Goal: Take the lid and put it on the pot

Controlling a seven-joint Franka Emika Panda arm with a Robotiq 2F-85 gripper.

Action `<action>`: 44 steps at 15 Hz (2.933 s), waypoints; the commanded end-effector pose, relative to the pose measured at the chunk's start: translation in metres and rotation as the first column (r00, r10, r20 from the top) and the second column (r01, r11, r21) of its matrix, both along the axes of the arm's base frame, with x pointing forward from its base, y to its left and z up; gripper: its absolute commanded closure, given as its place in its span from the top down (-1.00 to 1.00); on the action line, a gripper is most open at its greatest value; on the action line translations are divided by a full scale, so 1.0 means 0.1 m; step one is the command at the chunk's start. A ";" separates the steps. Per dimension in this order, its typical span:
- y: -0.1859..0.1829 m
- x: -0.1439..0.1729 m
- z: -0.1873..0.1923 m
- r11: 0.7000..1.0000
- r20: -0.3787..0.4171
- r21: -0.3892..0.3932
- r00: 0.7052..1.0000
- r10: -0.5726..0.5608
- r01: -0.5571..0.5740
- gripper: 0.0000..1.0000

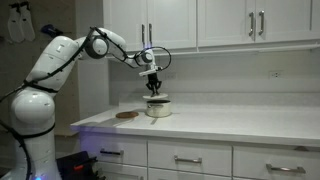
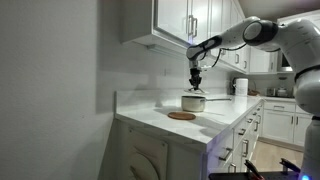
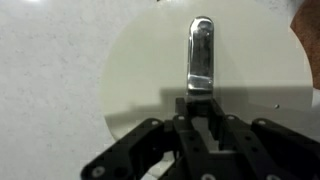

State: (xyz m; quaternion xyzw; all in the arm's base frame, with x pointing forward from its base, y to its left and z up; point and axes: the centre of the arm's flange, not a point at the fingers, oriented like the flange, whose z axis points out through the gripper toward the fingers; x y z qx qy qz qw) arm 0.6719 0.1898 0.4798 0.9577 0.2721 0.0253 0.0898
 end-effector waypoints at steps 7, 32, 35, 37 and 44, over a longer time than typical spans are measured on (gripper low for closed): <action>0.00 0.10 0.06 0.999 -0.024 0.006 0.999 0.031 -0.031 -0.88; 0.37 0.25 -0.27 0.996 -0.017 -0.002 0.996 0.088 -0.089 -0.88; 0.34 0.30 -0.27 0.996 0.000 -0.023 0.996 0.086 -0.085 -0.88; 0.31 0.34 -0.26 0.996 0.007 -0.037 0.997 0.080 -0.080 -0.88; 0.22 0.40 -0.24 0.997 0.023 -0.056 0.998 0.064 -0.062 -0.88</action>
